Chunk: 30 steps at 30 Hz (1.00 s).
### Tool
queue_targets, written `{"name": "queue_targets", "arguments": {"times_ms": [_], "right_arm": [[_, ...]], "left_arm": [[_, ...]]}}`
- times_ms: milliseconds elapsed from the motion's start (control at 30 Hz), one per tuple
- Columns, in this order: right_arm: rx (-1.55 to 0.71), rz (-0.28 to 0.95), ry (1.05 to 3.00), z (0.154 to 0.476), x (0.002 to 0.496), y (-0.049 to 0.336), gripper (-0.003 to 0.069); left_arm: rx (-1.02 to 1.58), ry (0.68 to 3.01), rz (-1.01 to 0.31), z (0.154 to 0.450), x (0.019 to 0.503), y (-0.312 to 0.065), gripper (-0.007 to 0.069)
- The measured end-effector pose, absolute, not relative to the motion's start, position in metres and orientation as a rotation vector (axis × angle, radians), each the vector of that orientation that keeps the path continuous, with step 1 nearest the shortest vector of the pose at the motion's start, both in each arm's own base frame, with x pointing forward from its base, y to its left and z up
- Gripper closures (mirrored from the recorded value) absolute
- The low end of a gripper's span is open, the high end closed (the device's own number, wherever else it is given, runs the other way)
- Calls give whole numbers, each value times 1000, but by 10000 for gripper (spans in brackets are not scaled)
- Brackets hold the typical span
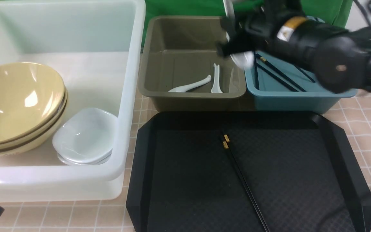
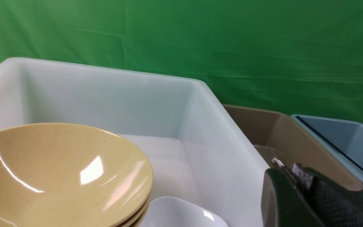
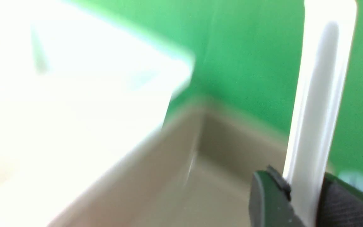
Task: On brown table put chopsticks spoon bowls plates into blue grey white boxes.
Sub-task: 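Place the white spoon into the bin of spoons with the right gripper, then grasp the chopsticks with the right gripper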
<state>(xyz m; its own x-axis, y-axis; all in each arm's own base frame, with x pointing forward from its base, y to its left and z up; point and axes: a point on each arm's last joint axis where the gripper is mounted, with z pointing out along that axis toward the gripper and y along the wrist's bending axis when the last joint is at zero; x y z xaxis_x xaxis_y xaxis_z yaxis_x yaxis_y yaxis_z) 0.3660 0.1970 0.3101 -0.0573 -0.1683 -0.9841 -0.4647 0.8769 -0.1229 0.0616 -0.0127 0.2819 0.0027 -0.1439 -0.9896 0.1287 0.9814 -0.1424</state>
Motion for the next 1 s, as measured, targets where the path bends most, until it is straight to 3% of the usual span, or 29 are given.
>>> {"name": "queue_targets", "arguments": {"times_ms": [67, 233, 333, 400, 567, 733, 867, 1000], "right_arm": [[-478, 273, 1626, 301, 383, 206, 433], [-506, 268, 1690, 277, 411, 222, 292], [-535, 268, 1755, 279, 411, 223, 244], [-580, 289, 1924, 291, 400, 220, 213], [-637, 313, 2415, 297, 357, 203, 204], [-768, 227, 2814, 246, 312, 194, 204], [-825, 197, 2911, 209, 284, 201, 204], [-796, 227, 2837, 188, 276, 208, 204]], "left_arm": [[-11, 1554, -213, 282, 62, -13, 620], [3, 1568, -219, 281, 61, -14, 620], [7, 1573, -220, 280, 61, -14, 620], [13, 1580, -224, 280, 61, -15, 620], [17, 1586, -227, 279, 61, -15, 620], [9, 1574, -220, 280, 61, -14, 620], [2, 1564, -214, 281, 61, -14, 620], [-1, 1561, -212, 281, 62, -13, 620]]}}
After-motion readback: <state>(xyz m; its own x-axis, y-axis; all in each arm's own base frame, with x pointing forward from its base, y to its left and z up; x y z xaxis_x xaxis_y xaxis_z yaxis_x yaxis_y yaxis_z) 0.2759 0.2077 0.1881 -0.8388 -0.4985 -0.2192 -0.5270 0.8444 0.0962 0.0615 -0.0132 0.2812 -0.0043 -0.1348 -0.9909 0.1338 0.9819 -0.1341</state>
